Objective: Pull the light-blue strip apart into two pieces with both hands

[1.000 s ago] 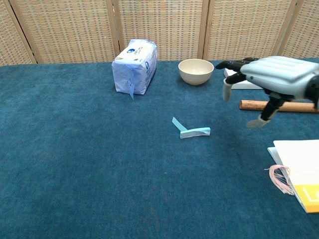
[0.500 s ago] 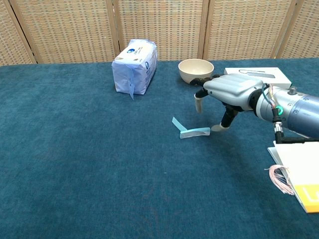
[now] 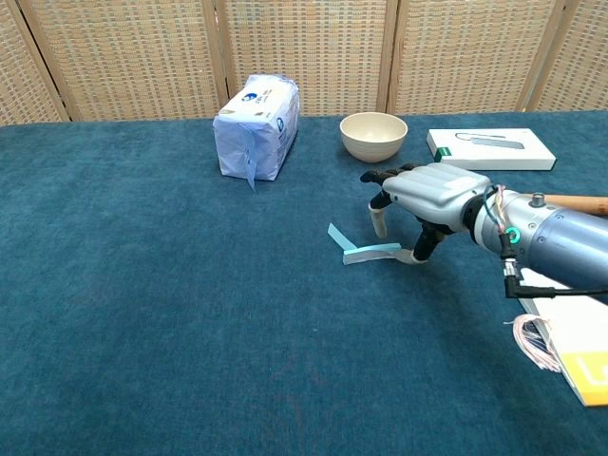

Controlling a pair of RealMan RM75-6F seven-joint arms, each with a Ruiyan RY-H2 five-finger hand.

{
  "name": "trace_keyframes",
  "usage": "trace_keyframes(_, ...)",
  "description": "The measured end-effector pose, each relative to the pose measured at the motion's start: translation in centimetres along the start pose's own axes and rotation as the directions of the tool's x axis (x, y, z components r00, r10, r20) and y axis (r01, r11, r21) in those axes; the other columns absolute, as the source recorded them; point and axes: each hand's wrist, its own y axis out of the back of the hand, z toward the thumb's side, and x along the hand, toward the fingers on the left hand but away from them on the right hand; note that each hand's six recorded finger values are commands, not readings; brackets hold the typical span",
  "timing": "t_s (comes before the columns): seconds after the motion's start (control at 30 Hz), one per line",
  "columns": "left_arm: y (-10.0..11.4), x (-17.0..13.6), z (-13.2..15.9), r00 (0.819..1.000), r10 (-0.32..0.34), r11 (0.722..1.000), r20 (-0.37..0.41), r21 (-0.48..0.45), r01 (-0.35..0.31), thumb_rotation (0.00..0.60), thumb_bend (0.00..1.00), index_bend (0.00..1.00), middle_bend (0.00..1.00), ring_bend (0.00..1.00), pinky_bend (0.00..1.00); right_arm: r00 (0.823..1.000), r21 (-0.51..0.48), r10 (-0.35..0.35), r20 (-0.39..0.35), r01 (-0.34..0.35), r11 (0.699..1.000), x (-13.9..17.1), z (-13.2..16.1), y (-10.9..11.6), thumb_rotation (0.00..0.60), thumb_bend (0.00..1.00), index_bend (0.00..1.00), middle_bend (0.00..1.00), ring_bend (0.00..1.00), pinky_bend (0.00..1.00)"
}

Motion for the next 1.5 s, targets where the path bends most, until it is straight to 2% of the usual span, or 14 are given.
trace_keyframes(0.3,0.0,0.1,0.0,1.000,-0.002,1.000,-0.002,-0.002,0.002,0.600,0.00,0.00,0.00,0.00,0.00,1.000,-0.006,0.012,-0.001,-0.012,1.000,-0.4,0.7,-0.4,0.600,0.44,0.47,0.00,0.00,0.00)
trace_keyframes(0.53,0.0,0.1,-0.1,1.000,0.000,1.000,-0.002,-0.003,0.000,0.600,0.00,0.00,0.00,0.00,0.00,1.000,-0.004,0.023,0.007,-0.023,1.000,-0.5,0.9,-0.8,0.600,0.44,0.49,0.00,0.00,0.00)
trace_keyframes(0.73,0.0,0.1,-0.1,1.000,-0.002,1.000,-0.002,-0.005,0.002,0.600,0.00,0.00,0.00,0.00,0.00,1.000,-0.009,0.027,0.011,-0.027,1.000,-0.7,1.0,-1.1,0.600,0.45,0.59,0.00,0.00,0.00)
trace_keyframes(0.97,-0.1,0.2,-0.1,1.000,-0.006,1.000,0.000,-0.003,0.006,0.600,0.00,0.00,0.00,0.00,0.00,1.000,-0.046,-0.012,0.000,0.012,0.999,-0.6,1.3,-0.5,0.600,0.50,0.62,0.00,0.00,0.00)
trace_keyframes(1.13,0.1,1.0,0.3,1.000,-0.003,0.999,0.030,0.035,0.002,0.600,0.00,0.00,0.00,0.00,0.00,0.997,-0.056,-0.060,-0.043,0.058,0.997,0.0,1.9,0.8,0.600,0.50,0.63,0.00,0.00,0.00)
trace_keyframes(1.17,0.1,1.3,0.5,0.999,0.000,0.999,0.041,0.048,-0.002,0.600,0.00,0.00,0.01,0.03,0.01,0.996,-0.056,-0.069,-0.054,0.066,0.996,0.2,2.0,1.1,0.600,0.50,0.63,0.00,0.00,0.00)
trace_keyframes(1.23,0.3,2.3,1.1,0.997,0.005,0.997,0.075,0.081,-0.011,0.600,0.00,0.04,0.11,0.17,0.11,0.992,-0.054,-0.091,-0.082,0.087,0.995,0.5,2.5,2.0,0.600,0.50,0.63,0.00,0.00,0.00)
trace_keyframes(1.3,0.6,3.7,2.0,0.992,0.017,0.993,0.125,0.112,-0.031,0.600,0.00,0.15,0.33,0.42,0.27,0.988,-0.050,-0.111,-0.106,0.107,0.993,0.8,3.0,2.9,0.600,0.51,0.63,0.00,0.00,0.00)
trace_keyframes(1.37,0.9,4.9,3.1,0.983,0.041,0.989,0.181,0.131,-0.065,0.600,0.00,0.20,0.49,0.57,0.39,0.982,-0.036,-0.134,-0.131,0.130,0.991,1.0,3.6,3.8,0.600,0.51,0.63,0.00,0.00,0.00)
trace_keyframes(1.43,1.3,6.3,4.6,0.962,0.078,0.982,0.262,0.144,-0.119,0.600,0.00,0.20,0.63,0.69,0.56,0.978,-0.013,-0.149,-0.146,0.148,0.989,0.9,4.1,4.6,0.600,0.51,0.63,0.00,0.00,0.00)
trace_keyframes(1.5,1.6,7.9,6.3,0.931,0.110,0.974,0.348,0.151,-0.171,0.600,0.00,0.20,0.79,0.84,0.82,0.975,0.005,-0.159,-0.158,0.161,0.987,0.8,4.7,5.3,0.600,0.51,0.63,0.00,0.00,0.00)
